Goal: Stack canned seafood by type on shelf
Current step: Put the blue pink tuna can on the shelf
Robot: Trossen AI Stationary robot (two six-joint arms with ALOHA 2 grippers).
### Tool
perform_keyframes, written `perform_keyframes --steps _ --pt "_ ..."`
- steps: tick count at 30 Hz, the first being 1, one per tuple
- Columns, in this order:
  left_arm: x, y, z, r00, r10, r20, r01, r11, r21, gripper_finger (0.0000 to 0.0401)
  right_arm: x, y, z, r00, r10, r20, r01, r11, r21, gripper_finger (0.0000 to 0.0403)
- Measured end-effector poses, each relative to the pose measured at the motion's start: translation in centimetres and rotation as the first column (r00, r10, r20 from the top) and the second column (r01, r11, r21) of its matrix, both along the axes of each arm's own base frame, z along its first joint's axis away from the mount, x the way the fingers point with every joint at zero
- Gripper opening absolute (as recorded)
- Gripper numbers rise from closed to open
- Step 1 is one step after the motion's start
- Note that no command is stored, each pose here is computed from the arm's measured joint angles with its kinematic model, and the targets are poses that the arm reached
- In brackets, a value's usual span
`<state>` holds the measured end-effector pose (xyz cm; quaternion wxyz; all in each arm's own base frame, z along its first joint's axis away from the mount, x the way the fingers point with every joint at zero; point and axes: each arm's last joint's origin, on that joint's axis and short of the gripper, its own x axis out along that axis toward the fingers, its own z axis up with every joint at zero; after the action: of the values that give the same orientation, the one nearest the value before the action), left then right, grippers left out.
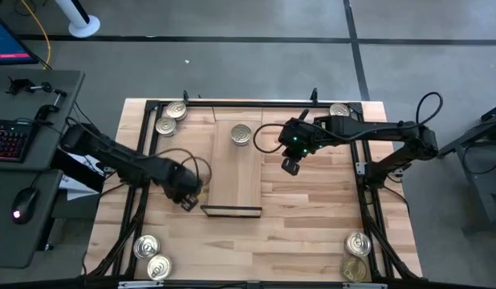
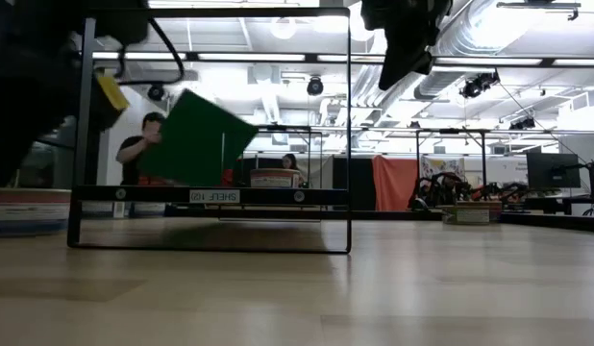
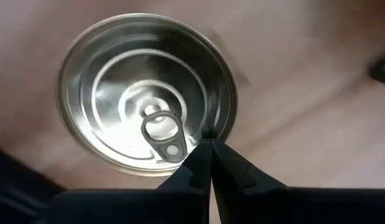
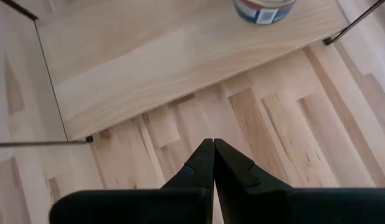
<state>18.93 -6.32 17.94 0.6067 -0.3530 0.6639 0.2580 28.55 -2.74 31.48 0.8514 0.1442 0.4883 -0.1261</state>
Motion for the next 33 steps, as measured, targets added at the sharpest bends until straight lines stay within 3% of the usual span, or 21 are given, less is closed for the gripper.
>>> perform_keyframes --steps 6,15,18,22,24,27,30,33 --pt "-0.1 -3.6 0.2 0.997 0.033 0.074 -0.027 0.996 -0.083 0.0000 0.0 0.6 0.0 1.000 0.025 -0.009 -0.025 1.000 -0.002 0.0000" --pt "-0.1 -7.9 1.1 0.965 -0.051 0.259 0.111 0.968 -0.224 0.0000 0.0 1.1 0.0 0.994 0.112 -0.016 -0.112 0.993 -0.028 0.0000" --pt "0.4 -8.4 2.6 0.941 -0.071 0.330 0.133 0.977 -0.168 0.0000 0.0 1.1 0.0 0.989 0.146 -0.014 -0.146 0.988 -0.045 0.0000" --pt "0.6 -7.9 4.9 0.889 -0.219 0.402 0.216 0.975 0.052 0.0000 0.4 1.2 0.2 0.980 0.193 0.038 -0.192 0.981 -0.022 0.0000" --pt "0.3 -7.4 5.6 0.856 -0.337 0.391 0.291 0.941 0.174 0.0000 0.6 1.4 0.3 0.971 0.227 0.076 -0.230 0.973 0.028 0.0000" --pt "-0.2 -6.8 5.5 0.803 -0.507 0.314 0.425 0.856 0.296 0.0000 0.7 2.3 0.4 0.963 0.250 0.095 -0.260 0.961 0.100 0.0000" --pt "-1.1 -6.1 4.7 0.745 -0.641 0.185 0.559 0.751 0.351 0.0000 0.4 3.9 0.2 0.970 0.236 0.067 -0.243 0.961 0.136 0.0000" --pt "-1.8 -5.5 3.7 0.704 -0.705 0.082 0.626 0.671 0.396 0.0000 0.3 5.8 0.2 0.983 0.173 0.053 -0.179 0.976 0.128 0.0000"
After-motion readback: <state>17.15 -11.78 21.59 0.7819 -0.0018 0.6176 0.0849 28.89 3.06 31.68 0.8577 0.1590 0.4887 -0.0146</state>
